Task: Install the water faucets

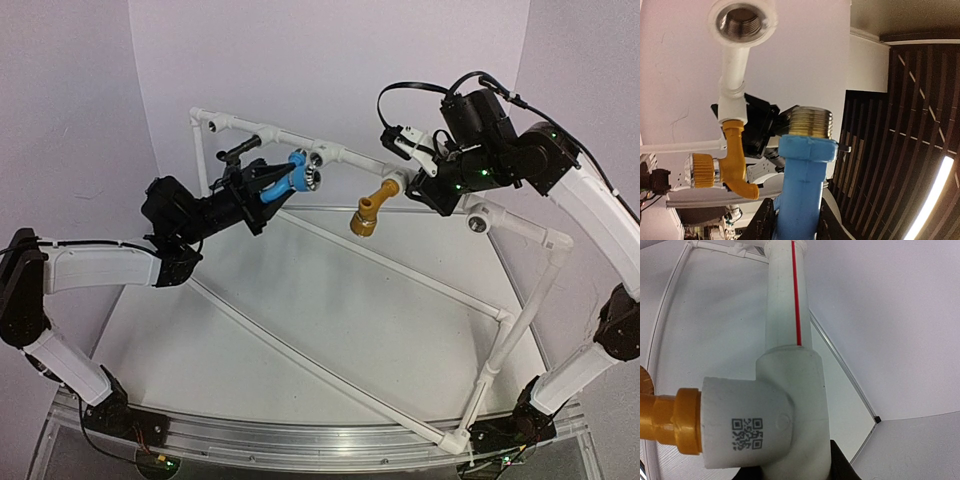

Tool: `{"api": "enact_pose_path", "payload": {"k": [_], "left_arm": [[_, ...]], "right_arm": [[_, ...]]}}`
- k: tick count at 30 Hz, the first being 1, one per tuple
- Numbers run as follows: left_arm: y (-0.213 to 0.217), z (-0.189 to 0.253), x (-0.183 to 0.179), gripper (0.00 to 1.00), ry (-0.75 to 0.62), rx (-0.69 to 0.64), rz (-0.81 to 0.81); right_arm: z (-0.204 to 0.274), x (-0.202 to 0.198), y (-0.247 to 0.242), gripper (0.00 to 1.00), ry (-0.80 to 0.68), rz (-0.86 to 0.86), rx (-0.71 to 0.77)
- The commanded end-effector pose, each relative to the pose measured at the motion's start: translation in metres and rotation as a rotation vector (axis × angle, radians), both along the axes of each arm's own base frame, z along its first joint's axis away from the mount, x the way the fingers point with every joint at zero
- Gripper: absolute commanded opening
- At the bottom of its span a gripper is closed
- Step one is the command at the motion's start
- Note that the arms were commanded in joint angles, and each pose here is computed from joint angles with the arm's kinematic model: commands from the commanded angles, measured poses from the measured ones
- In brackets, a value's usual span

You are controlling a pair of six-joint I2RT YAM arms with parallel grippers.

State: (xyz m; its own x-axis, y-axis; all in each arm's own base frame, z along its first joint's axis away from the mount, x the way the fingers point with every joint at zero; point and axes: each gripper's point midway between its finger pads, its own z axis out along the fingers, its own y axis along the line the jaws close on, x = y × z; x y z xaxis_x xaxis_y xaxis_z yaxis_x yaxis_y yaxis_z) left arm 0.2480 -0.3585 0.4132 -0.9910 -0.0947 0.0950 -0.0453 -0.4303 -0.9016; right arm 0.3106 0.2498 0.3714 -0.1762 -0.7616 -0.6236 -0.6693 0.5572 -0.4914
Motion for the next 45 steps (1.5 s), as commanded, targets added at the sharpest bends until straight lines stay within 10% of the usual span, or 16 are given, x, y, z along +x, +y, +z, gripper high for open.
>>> {"api": "enact_pose_path", "payload": {"k": [1, 9, 25, 45], "left_arm": [[-0.012, 0.01, -0.034, 0.0, 0.027, 0.107, -0.225], [-0.031, 0.004, -0.092, 0.0, -0.097, 0.309, -0.482], [-0.034, 0.04, -0.132, 0.0, -0.187, 0.262, -0.552], [-0.022, 0.062, -0.158, 0.01, -0.234, 0.221, -0.657]], "right_arm": [[0.002, -0.018, 0.012, 0.48, 0.044, 0.09, 0.062], [0.061, -0.053, 0.023, 0.68, -0.094, 0.331, 0.186], [0.107, -0.129, 0.072, 0.65, -0.16, 0.703, 0.233], [0.057, -0.146, 0.121, 0.54, -0.349, 0.891, -0.123]]}}
